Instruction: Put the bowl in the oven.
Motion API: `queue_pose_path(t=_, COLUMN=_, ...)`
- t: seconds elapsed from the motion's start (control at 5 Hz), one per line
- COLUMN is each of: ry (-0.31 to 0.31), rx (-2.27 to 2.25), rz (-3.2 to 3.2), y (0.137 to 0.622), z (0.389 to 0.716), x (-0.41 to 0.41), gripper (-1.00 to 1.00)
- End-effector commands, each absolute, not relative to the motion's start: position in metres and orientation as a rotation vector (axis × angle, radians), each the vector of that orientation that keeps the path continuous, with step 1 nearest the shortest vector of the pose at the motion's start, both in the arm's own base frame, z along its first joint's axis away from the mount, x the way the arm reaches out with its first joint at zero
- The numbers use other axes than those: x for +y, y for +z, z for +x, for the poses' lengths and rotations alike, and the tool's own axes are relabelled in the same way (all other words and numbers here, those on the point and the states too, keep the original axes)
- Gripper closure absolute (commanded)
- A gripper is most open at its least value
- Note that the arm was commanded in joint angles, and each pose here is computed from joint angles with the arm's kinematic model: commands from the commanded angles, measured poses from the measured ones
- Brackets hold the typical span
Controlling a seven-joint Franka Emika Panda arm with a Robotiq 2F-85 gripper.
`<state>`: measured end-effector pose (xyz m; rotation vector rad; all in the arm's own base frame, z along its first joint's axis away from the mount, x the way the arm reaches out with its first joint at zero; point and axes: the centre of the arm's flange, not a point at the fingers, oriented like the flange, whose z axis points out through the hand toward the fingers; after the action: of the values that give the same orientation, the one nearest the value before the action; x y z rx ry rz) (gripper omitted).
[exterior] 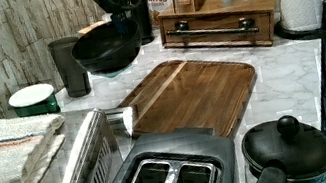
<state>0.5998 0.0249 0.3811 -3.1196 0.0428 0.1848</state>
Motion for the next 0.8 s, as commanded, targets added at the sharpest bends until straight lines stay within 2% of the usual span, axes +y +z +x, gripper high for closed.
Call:
queue_pose_path(t=0.2, ry=-0.341, rx=-0.360, rz=-2.933, y=0.492, z=0.636, x=0.122, gripper=1.00)
queue_pose_path(t=0.4, ry=-0.318, rx=-0.516, rz=-2.970, y=0.478, z=0.653, x=0.152, gripper=1.00)
queue_pose_path(t=0.6, ry=-0.250, rx=-0.625, rz=-2.971, y=0.461, z=0.669, x=0.180, gripper=1.00)
queue_pose_path(t=0.8, ry=-0.236, rx=-0.740, rz=-2.937, y=0.451, z=0.676, x=0.203, gripper=1.00)
